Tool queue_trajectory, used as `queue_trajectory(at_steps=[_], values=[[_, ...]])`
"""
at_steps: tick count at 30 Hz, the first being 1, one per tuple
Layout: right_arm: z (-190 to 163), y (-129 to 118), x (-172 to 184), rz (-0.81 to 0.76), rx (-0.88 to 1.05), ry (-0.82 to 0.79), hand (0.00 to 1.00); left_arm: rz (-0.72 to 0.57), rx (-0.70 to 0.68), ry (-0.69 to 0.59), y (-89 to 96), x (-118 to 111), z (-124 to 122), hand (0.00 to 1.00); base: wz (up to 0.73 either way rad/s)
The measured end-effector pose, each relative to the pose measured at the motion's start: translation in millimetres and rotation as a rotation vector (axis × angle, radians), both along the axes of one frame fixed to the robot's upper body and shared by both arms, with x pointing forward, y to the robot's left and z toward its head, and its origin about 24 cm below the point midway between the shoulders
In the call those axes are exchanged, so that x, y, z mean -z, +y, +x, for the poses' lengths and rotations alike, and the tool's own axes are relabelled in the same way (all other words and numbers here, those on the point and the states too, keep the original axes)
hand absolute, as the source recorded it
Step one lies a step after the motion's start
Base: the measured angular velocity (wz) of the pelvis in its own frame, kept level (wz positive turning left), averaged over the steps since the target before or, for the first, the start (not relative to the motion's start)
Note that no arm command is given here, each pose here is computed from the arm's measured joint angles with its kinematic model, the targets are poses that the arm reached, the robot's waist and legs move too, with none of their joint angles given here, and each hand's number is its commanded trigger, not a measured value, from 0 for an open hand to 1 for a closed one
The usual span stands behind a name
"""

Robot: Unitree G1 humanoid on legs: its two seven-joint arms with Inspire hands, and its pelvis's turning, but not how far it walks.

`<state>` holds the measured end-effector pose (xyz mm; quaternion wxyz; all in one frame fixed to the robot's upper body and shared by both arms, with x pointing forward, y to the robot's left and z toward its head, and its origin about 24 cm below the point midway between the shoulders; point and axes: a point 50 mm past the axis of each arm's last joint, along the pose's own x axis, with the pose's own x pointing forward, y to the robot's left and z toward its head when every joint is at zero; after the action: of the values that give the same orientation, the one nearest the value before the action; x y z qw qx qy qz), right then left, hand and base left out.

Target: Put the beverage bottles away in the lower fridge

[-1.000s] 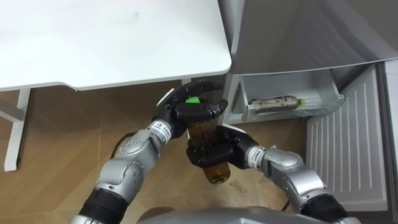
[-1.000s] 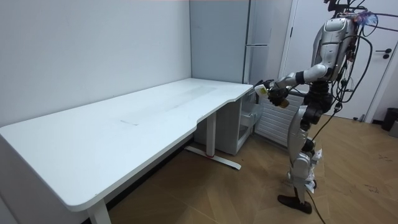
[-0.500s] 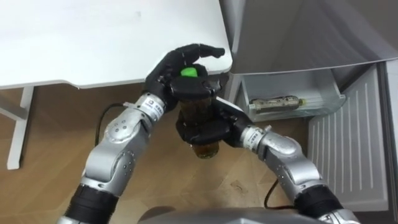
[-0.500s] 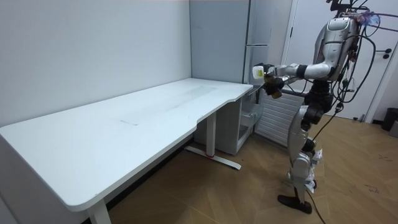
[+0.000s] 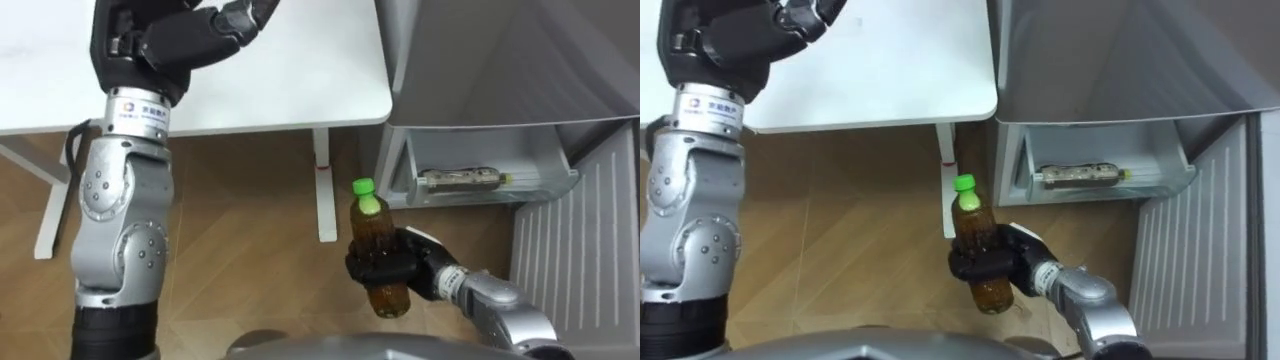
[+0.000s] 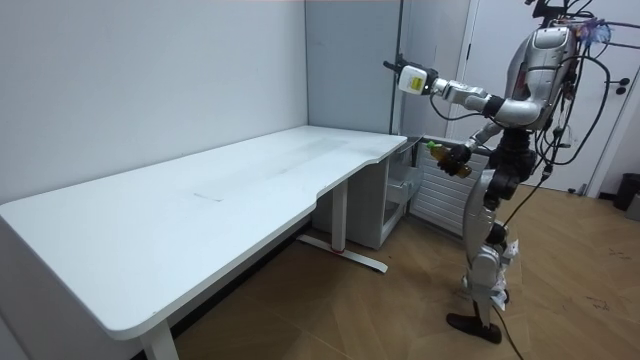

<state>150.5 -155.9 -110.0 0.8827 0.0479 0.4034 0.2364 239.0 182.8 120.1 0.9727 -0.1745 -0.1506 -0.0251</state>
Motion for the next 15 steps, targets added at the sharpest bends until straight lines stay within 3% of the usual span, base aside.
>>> queue_trajectory(at_steps=[15], values=[[0.5,-5.9,0.2,-0.026,0.039,-0.004,1.00,0.000,-0.043,0.041,4.3,7.4,-3.9,0.00,0.00]])
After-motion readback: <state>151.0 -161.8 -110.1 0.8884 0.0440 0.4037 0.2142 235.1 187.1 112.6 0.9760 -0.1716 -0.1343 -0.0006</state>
